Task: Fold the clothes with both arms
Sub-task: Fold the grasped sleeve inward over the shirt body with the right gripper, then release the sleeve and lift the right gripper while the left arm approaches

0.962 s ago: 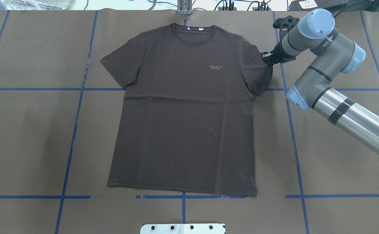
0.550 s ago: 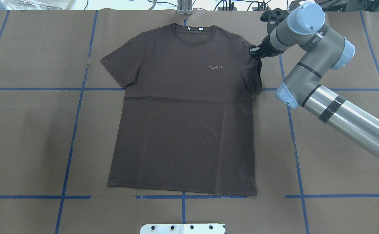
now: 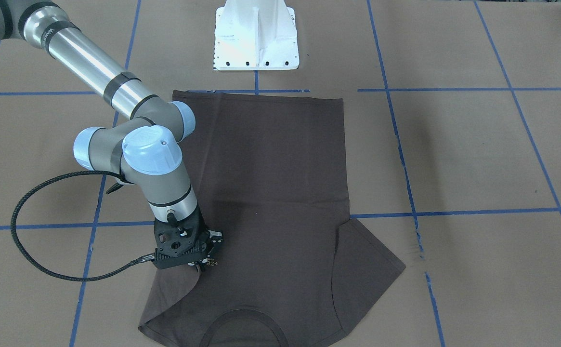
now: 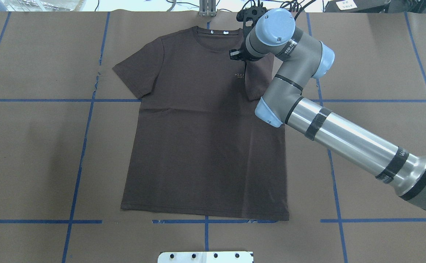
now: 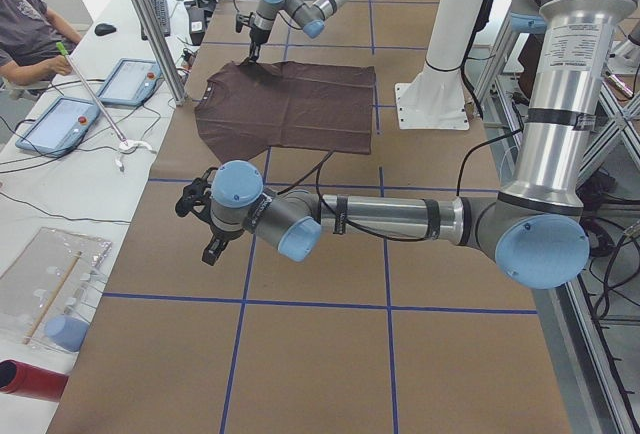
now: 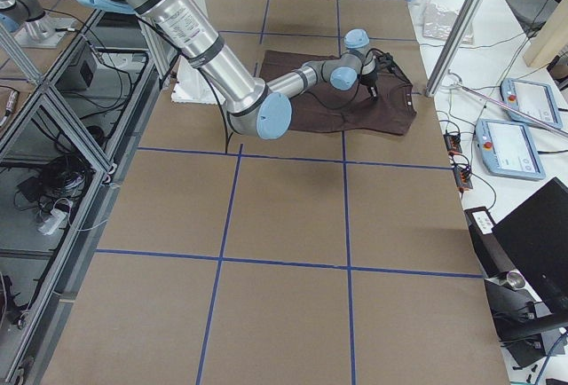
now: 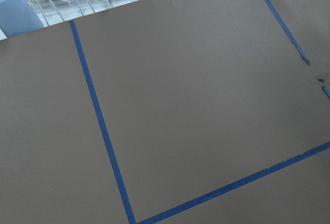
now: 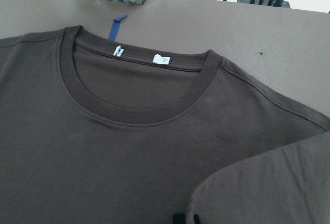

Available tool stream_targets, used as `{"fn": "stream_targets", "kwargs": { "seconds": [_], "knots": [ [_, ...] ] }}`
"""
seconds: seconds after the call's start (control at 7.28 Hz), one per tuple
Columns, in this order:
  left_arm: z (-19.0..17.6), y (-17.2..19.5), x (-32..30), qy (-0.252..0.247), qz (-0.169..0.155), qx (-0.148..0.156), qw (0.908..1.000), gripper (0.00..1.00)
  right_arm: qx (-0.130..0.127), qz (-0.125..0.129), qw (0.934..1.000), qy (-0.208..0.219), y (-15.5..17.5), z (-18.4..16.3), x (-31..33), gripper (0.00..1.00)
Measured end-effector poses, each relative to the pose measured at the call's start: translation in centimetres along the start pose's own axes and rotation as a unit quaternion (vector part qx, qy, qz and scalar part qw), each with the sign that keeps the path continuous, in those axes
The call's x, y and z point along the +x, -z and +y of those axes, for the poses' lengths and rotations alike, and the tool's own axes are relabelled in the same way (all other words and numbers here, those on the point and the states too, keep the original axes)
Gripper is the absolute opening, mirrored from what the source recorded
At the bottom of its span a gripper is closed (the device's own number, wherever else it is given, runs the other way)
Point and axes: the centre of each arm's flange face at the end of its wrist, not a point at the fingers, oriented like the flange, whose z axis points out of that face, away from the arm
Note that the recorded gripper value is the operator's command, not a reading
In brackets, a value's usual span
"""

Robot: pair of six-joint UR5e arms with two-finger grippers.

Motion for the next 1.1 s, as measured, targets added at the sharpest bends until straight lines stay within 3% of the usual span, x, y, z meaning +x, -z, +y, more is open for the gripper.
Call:
{"fn": "stream_targets", "kwargs": {
  "seconds": [0.41, 0.55, 0.82, 1.1],
  "knots": [
    [-0.8, 0.2, 0.4, -0.003, 0.000, 0.005, 1.0000, 1.00, -0.001, -0.003, 0.9999, -0.010, 0.0, -0.1, -0.9, 1.00],
    [-2.9, 0.2, 1.8, 0.007, 0.004, 0.012, 0.9999, 1.00, -0.025, -0.006, 0.9992, -0.031, 0.7, -0.8, -0.1, 1.00],
    [-7.9, -3.0, 9.1, 0.047, 0.021, 0.021, 0.9985, 1.00, -0.100, -0.011, 0.9933, -0.058, 4.6, -0.8, 4.2, 1.00],
    [-12.0, -8.7, 19.4, 0.083, 0.027, 0.028, 0.9958, 1.00, -0.121, -0.030, 0.9901, -0.064, 8.9, 0.3, 8.6, 1.00]
  ]
}}
